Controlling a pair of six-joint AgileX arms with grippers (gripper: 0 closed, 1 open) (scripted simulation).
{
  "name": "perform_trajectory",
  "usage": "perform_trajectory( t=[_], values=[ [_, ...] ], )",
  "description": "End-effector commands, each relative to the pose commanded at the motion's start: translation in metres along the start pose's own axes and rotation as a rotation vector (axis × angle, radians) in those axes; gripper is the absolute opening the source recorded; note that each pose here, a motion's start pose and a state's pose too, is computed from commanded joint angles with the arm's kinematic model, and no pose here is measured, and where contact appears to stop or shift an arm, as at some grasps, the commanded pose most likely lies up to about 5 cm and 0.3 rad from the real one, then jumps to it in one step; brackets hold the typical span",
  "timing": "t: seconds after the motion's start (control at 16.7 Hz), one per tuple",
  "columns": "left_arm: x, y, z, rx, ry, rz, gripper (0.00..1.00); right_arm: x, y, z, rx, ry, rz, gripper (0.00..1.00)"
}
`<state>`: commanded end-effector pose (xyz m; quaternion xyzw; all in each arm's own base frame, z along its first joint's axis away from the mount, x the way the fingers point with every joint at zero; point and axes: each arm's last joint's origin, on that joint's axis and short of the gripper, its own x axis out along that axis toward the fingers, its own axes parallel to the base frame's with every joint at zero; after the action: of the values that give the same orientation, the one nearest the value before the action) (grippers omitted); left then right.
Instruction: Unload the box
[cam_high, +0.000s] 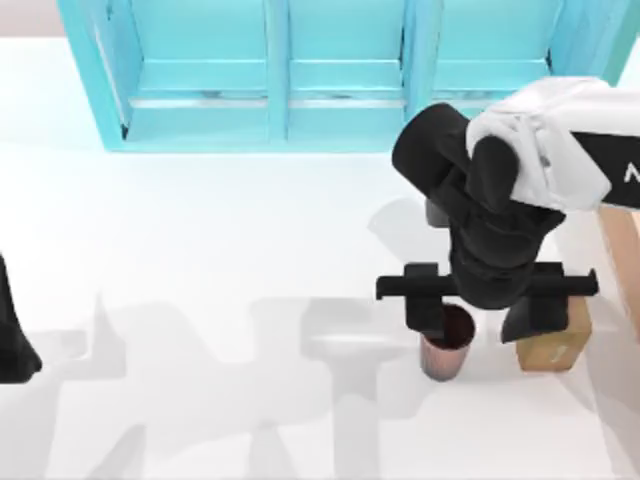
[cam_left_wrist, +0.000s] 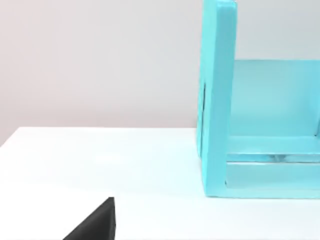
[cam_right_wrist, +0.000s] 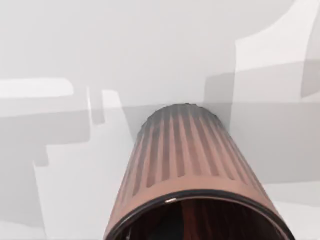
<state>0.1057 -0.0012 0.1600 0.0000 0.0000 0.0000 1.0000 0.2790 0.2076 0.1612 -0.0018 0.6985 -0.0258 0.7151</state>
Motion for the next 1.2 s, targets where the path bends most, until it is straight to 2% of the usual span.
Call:
perform_trajectory(
  t=[0.06,0.12,0.72,1.2],
  values=[
    [0.000,0.000,0.000,0.000,0.000,0.000,1.00,0.000,0.000,0.000,0.000,0.000,0.000,0.98],
    [0.000,0.000,0.000,0.000,0.000,0.000,1.00,0.000,0.000,0.000,0.000,0.000,0.000,1.00],
    [0.000,0.000,0.000,0.000,0.000,0.000,1.00,-0.004,0.000,0.001,0.001,0.001,-0.001,1.00],
    [0.000,0.000,0.000,0.000,0.000,0.000,1.00,-0.077,-0.001,0.005,0.002,0.009,-0.009,1.00]
  ],
)
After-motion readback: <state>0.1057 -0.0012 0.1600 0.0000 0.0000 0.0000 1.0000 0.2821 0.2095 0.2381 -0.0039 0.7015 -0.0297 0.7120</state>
